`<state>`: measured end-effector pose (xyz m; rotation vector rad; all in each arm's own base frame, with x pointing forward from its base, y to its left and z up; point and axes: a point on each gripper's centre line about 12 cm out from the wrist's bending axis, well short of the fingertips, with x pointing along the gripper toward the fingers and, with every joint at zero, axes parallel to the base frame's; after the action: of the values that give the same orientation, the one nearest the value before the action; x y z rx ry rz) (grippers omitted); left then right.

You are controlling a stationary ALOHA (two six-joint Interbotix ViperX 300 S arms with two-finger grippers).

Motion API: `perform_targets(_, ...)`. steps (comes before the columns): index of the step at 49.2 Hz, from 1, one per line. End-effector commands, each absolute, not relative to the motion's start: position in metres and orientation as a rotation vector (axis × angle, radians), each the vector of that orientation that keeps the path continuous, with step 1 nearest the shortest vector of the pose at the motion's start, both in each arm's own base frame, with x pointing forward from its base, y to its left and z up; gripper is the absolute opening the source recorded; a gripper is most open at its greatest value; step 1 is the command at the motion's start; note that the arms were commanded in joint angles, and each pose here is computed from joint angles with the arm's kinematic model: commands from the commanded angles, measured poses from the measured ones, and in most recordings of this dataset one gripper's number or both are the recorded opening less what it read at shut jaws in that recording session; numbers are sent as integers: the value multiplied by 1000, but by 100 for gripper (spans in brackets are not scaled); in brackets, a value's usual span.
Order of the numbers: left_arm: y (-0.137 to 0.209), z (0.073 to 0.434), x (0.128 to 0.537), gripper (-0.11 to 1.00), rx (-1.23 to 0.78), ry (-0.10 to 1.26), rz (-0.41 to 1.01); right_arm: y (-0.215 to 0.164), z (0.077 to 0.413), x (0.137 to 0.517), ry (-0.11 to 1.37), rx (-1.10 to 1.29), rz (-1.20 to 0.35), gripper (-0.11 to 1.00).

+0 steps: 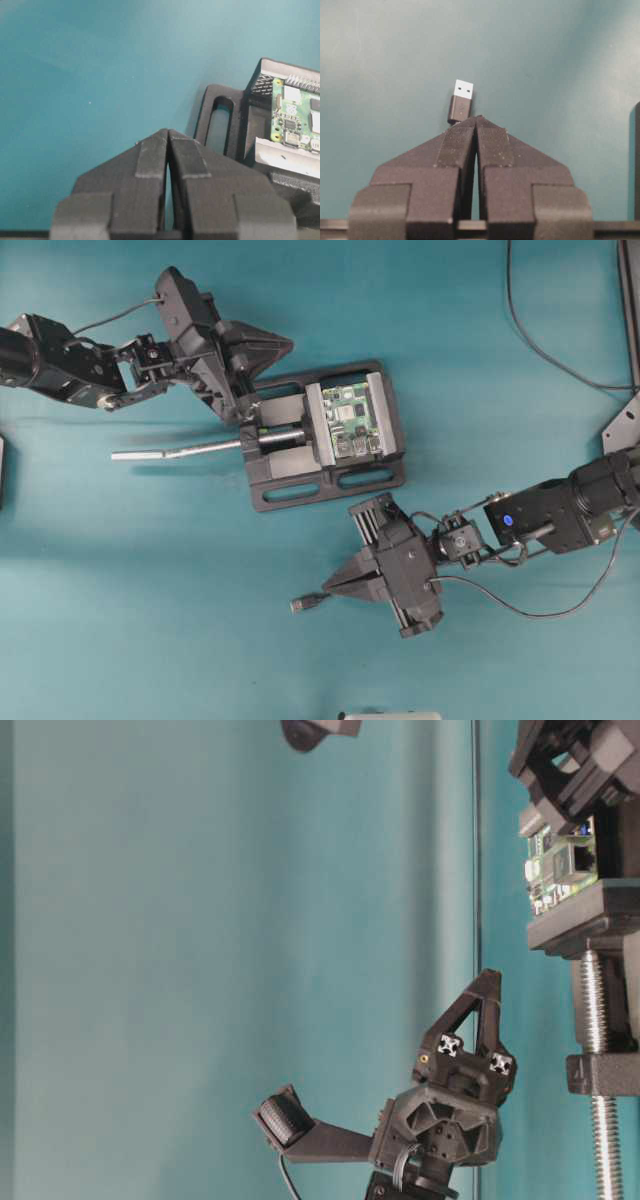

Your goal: Insert the USB into the fixed PCB.

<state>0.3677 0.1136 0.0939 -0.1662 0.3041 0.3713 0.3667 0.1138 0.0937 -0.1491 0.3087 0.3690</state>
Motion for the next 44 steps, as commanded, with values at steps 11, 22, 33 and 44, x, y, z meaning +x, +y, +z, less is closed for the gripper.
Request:
perform_targets(11, 102, 117, 369, 0, -146, 316, 321, 123, 104, 367, 279, -63, 375, 0)
perform_targets(22, 90, 159, 356, 4, -157, 310, 293, 123, 108, 368, 253, -16, 365, 0)
perform_targets(33, 72, 176, 330, 53, -171, 384, 258, 122, 107, 368, 259, -14, 362, 2)
perform_targets(44, 55, 197, 298, 95, -154, 333, 219, 122, 104, 370, 269, -9, 353, 52)
